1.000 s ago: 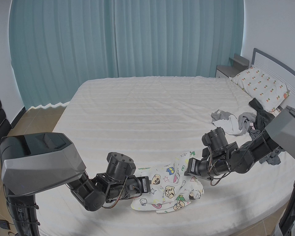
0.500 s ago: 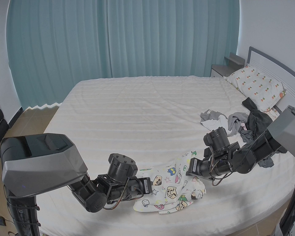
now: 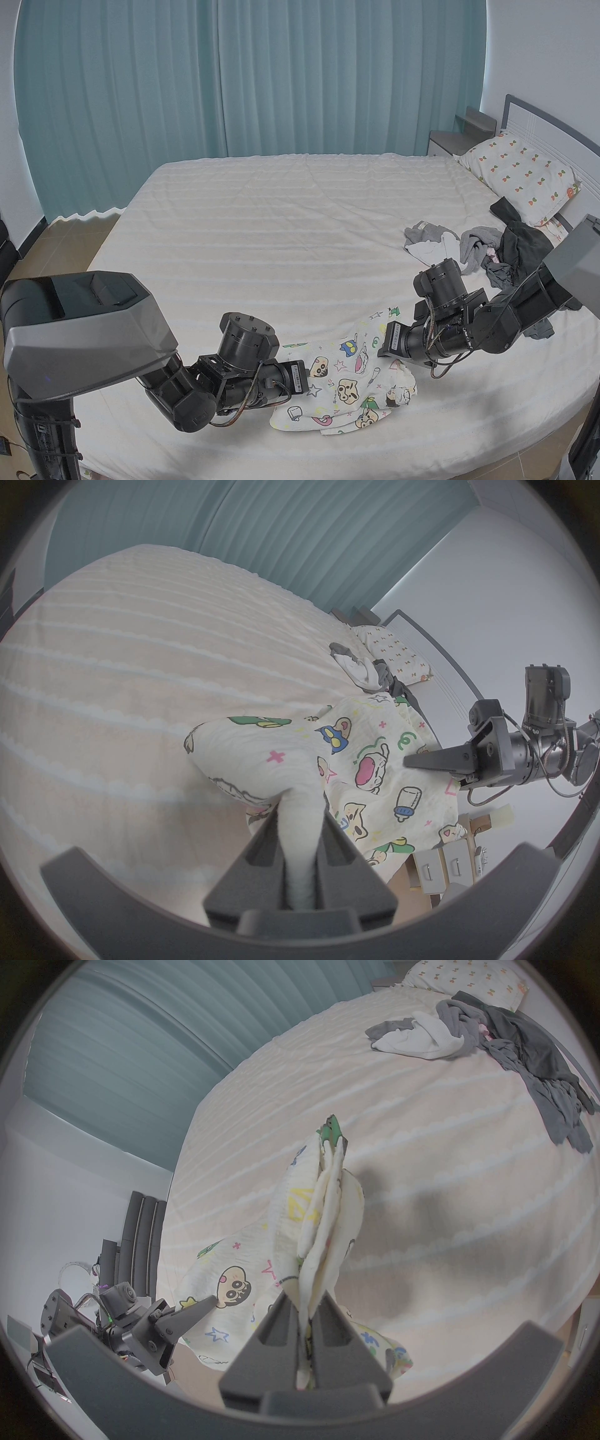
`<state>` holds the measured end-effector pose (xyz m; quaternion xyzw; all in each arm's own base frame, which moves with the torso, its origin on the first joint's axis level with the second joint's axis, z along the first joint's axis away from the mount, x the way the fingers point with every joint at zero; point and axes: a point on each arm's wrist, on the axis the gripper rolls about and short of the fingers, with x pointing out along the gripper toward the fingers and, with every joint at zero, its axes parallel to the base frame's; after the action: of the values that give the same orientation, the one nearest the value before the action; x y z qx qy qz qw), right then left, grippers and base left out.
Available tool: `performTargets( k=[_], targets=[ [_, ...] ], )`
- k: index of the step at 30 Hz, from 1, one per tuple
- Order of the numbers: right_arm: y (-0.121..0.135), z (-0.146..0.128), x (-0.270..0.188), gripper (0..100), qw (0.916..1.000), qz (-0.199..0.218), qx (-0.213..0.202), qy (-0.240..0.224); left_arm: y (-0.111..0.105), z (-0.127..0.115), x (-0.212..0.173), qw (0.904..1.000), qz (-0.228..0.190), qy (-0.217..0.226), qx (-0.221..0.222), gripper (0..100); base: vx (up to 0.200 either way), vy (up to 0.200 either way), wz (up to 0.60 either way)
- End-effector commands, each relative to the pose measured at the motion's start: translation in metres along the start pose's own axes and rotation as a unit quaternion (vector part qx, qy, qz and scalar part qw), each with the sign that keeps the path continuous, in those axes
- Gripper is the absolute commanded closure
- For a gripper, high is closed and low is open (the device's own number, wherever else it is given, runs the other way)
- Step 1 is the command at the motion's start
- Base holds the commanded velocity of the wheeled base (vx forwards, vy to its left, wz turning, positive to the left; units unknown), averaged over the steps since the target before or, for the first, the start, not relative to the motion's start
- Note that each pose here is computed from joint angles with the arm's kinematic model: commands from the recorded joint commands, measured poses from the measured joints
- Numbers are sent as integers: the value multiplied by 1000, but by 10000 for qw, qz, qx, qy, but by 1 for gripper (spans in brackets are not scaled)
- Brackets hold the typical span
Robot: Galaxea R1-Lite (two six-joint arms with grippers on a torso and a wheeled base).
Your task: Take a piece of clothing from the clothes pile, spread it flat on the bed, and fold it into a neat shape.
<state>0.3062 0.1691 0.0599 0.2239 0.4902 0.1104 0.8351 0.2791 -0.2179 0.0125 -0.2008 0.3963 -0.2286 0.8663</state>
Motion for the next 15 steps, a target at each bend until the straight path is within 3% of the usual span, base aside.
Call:
performTargets(
  k=[1, 12, 15],
  targets=[
    [0, 0, 1, 100, 10000, 6, -1, -3, 0, 1, 1, 10000, -19, -43, 5, 100, 0, 0, 0],
    [-2, 3, -1, 100, 10000, -4, 32, -37, -6, 6, 4, 9997, -100, -191, -64, 100, 0, 0, 0],
    [-2, 3, -2, 100, 10000, -8, 37, -52, -8, 8, 4, 9997, -124, -221, -61, 100, 0, -200, 0]
  ],
)
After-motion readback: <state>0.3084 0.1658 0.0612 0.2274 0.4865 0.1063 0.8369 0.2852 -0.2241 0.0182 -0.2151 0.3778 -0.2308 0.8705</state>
